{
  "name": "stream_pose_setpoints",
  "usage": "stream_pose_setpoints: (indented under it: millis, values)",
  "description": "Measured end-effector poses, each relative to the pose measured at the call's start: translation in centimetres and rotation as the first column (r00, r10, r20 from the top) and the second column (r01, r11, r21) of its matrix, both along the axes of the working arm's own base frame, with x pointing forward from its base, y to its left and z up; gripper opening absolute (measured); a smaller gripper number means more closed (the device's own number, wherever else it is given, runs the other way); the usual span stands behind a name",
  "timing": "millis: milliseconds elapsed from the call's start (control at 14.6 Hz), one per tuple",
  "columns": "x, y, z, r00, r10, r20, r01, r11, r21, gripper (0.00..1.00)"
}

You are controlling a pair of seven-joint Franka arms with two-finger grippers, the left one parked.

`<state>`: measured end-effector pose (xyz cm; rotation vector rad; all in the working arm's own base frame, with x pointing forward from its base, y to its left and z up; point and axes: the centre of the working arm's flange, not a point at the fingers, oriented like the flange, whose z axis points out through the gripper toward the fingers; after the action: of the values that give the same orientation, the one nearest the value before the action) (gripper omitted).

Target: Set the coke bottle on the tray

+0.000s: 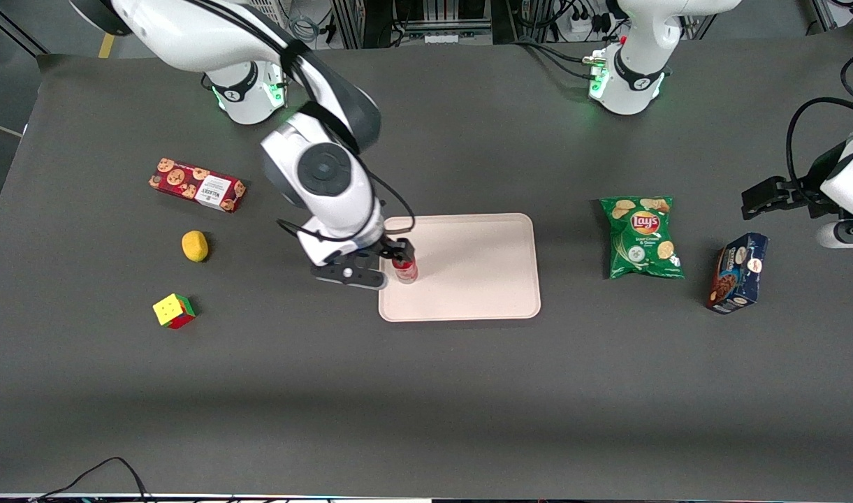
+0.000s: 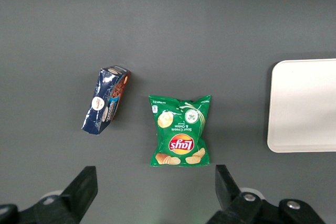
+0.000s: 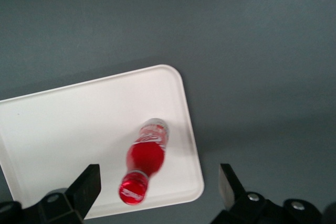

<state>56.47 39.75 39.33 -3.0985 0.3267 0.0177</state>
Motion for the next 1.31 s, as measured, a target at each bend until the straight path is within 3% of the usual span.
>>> stream_pose_setpoints:
  millis: [412,618,1031,1305]
  values:
    - [0.4,-14.1,9.9,0.992,0.086,0.089,-0.087,0.996,0.003,1.00]
    - [-0.9,-22.0,13.2,0.986,0.107,0.124,-0.105,0.994,-0.021,1.00]
    - [-3.6,-37.4,16.0,0.986,0.137,0.093,-0.137,0.990,-0.008,1.00]
    - [-4.1,-40.8,16.7,0.979,0.180,0.092,-0.181,0.984,-0.002,1.00]
